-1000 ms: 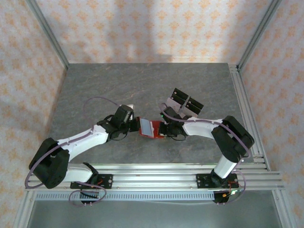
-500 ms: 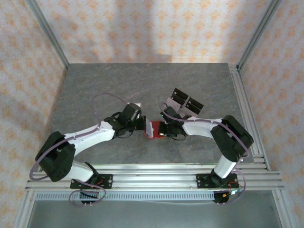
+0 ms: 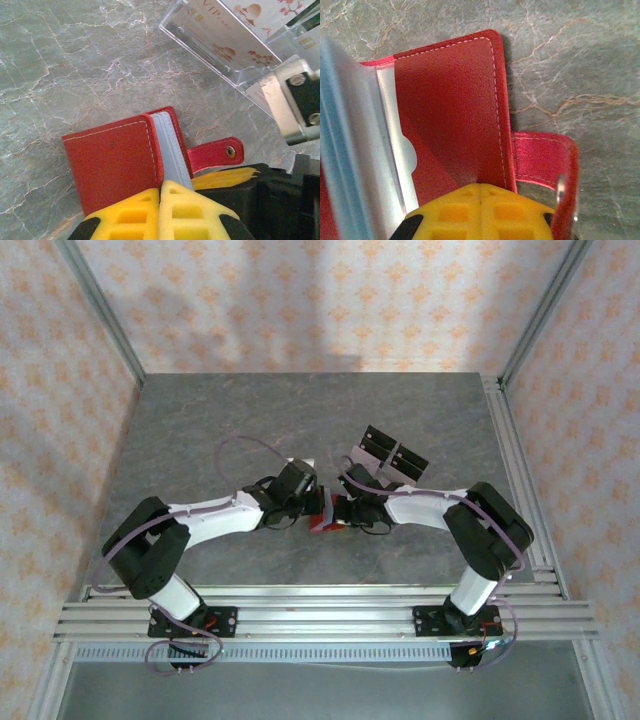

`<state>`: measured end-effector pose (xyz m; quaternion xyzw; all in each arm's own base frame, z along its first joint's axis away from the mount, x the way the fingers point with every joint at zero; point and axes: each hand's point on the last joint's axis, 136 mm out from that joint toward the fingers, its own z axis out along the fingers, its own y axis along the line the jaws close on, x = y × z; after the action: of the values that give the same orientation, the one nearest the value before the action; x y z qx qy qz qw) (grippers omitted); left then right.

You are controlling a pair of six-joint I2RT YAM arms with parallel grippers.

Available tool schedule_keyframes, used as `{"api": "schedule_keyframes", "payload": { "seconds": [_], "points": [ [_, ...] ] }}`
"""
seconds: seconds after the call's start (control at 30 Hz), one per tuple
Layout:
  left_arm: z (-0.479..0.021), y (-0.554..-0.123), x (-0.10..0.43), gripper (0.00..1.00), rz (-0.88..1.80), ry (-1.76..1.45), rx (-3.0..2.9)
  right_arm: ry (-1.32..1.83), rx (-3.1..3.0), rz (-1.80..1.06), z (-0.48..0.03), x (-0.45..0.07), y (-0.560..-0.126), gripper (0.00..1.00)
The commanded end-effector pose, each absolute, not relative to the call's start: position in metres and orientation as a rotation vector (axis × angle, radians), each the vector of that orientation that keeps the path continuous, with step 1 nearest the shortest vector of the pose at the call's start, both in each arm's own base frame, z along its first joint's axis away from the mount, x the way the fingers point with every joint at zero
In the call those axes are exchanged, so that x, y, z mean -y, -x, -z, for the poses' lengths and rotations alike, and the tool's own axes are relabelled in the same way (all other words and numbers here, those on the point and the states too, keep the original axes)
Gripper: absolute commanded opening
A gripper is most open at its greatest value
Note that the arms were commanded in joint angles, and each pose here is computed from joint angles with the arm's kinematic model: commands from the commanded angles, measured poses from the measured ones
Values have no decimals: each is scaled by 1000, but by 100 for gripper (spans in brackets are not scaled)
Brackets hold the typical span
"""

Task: Put the credit cards into the card holder
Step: Open the card holder at the bottom-center of the table.

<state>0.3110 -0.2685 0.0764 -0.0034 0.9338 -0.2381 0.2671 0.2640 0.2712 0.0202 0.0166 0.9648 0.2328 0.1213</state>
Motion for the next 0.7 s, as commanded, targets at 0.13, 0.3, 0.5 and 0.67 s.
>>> {"api": "schedule_keyframes", "payload": {
  "seconds": [0.13,0.3,0.5,0.67],
  "points": [
    [-70,-311,257,0,569,32,-2512,-81,-2846,-516,-18,-244,-257,7],
    [-77,-308,249,0,531,10,-2504,-88,-2795,-507,-45,-235,-258,16],
    [-80,-302,241,0,508,-5,-2502,-100,-2732,-537,-74,-232,-261,25],
    [-83,-296,230,0,475,-11,-2494,-39,-2732,-609,-87,-249,-265,31]
  ]
}}
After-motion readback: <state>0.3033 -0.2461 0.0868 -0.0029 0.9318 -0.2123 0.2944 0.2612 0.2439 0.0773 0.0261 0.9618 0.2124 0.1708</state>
